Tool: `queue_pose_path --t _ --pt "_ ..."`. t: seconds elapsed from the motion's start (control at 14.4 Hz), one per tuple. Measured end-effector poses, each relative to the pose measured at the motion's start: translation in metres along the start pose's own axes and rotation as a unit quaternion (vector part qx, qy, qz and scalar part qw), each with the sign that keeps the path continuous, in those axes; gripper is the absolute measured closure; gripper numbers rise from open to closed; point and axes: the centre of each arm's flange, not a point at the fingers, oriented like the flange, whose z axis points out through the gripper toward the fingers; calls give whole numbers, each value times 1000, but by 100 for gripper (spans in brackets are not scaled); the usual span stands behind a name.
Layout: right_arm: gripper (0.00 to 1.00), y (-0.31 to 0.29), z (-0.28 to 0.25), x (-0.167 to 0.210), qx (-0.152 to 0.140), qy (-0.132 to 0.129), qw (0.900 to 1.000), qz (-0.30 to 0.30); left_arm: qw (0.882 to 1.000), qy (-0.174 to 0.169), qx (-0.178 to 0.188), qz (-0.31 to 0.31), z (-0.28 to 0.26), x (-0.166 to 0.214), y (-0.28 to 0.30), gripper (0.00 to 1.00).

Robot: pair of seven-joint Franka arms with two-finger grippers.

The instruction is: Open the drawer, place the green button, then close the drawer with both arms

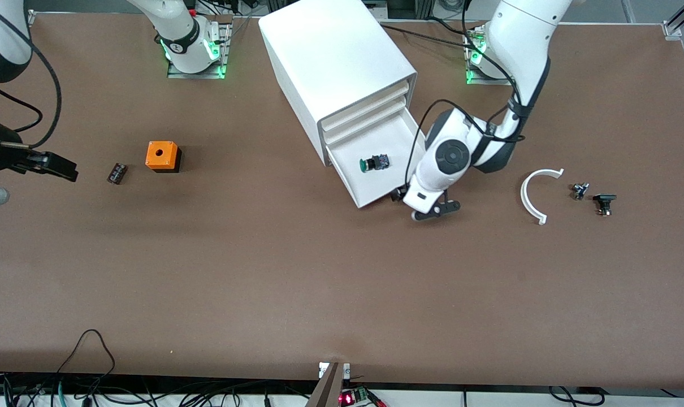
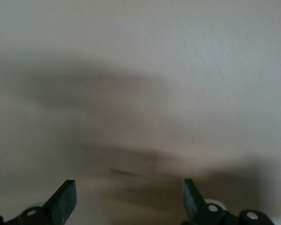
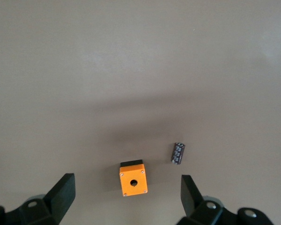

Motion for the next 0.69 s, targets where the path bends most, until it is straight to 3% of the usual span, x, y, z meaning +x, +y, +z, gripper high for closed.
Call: queue_pose_path --t 0.42,0.69 --pt "0 14 -6 -28 9 9 1000 -24 998 -21 7 59 11 -66 37 0" --pt "0 27 0 -27 11 14 999 -45 995 -41 12 93 15 -106 55 0"
